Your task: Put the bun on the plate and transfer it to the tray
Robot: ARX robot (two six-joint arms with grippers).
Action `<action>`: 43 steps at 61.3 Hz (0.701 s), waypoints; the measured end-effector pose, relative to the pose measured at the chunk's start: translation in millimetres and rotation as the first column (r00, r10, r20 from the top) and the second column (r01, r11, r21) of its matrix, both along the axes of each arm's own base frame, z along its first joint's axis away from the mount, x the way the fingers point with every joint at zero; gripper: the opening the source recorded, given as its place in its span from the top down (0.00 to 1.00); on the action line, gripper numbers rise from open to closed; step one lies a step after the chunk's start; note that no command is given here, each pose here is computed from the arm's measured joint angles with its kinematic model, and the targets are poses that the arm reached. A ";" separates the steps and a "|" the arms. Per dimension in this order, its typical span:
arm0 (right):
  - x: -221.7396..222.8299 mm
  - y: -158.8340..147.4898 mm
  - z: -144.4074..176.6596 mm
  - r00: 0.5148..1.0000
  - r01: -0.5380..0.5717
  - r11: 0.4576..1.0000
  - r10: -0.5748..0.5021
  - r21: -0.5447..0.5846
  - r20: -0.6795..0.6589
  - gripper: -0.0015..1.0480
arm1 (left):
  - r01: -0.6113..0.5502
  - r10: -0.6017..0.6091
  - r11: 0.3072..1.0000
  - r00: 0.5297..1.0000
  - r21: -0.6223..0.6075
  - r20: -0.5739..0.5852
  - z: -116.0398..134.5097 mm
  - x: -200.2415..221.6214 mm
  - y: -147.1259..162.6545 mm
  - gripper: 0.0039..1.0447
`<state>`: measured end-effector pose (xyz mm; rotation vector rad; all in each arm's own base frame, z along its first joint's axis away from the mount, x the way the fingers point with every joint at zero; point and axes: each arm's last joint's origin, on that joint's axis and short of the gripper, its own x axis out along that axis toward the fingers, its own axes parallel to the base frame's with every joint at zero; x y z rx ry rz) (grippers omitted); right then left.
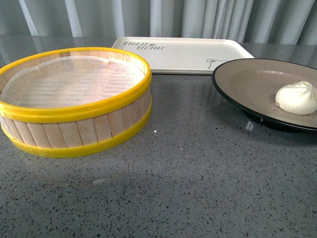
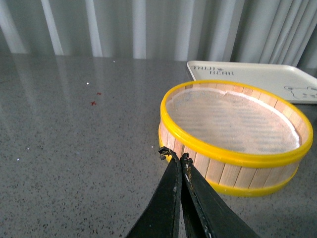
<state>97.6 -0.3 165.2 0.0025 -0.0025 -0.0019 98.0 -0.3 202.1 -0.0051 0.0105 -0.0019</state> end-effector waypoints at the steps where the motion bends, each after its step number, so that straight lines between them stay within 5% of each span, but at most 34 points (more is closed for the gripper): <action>1: 0.0 0.0 0.0 1.000 0.000 1.000 0.000 0.000 0.000 0.08 | 0.000 0.000 1.000 1.000 0.000 -0.001 -0.8 0.1 0.0 0.96; 43: 0.0 0.0 0.0 1.000 0.000 1.000 0.000 0.000 0.000 0.08 | 0.000 0.000 1.000 1.000 0.000 0.011 -29.8 -0.7 0.0 0.96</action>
